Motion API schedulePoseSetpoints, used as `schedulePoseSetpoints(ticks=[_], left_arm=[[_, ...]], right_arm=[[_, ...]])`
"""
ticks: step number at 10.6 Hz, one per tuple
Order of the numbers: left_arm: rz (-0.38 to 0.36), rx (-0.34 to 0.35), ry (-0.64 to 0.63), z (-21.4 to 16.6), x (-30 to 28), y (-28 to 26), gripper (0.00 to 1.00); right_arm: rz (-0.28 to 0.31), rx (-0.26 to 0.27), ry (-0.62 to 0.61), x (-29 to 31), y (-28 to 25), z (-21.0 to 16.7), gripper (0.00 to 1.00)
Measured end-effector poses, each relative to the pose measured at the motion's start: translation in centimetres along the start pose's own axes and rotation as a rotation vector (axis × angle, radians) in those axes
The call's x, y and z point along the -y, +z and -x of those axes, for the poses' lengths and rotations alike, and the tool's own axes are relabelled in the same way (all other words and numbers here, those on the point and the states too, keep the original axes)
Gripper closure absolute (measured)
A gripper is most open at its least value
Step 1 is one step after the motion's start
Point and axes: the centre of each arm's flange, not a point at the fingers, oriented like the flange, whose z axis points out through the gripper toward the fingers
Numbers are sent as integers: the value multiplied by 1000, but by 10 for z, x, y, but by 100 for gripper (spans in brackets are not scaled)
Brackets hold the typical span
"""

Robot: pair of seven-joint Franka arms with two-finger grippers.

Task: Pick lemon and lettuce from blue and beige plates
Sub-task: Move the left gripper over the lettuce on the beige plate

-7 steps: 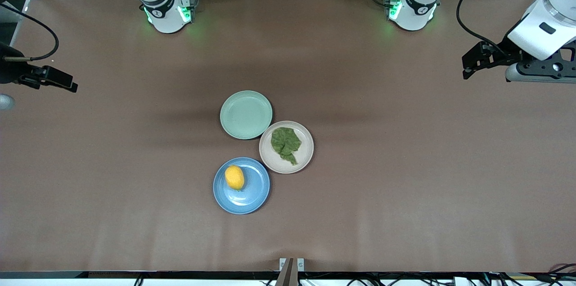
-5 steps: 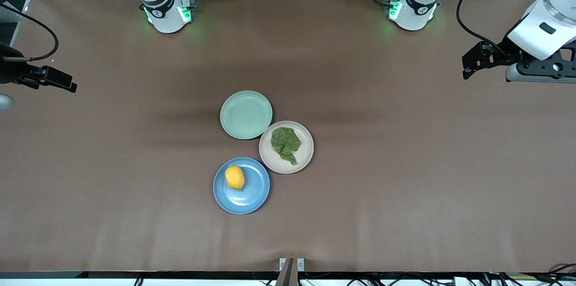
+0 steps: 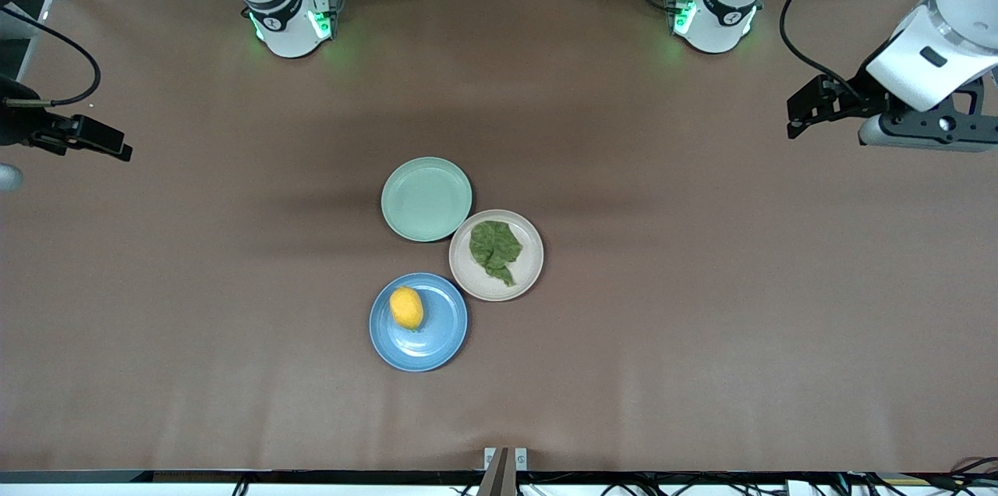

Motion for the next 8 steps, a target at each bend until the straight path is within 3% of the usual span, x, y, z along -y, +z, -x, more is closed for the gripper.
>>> schedulePoseSetpoints(ticks=[4,8], left_arm=[[2,78,34,-19,-19,46,0],[28,173,114,-42,-77,125,0]], right_arm=[[0,0,0,0,0,0,0],[0,0,0,0,0,0,0]])
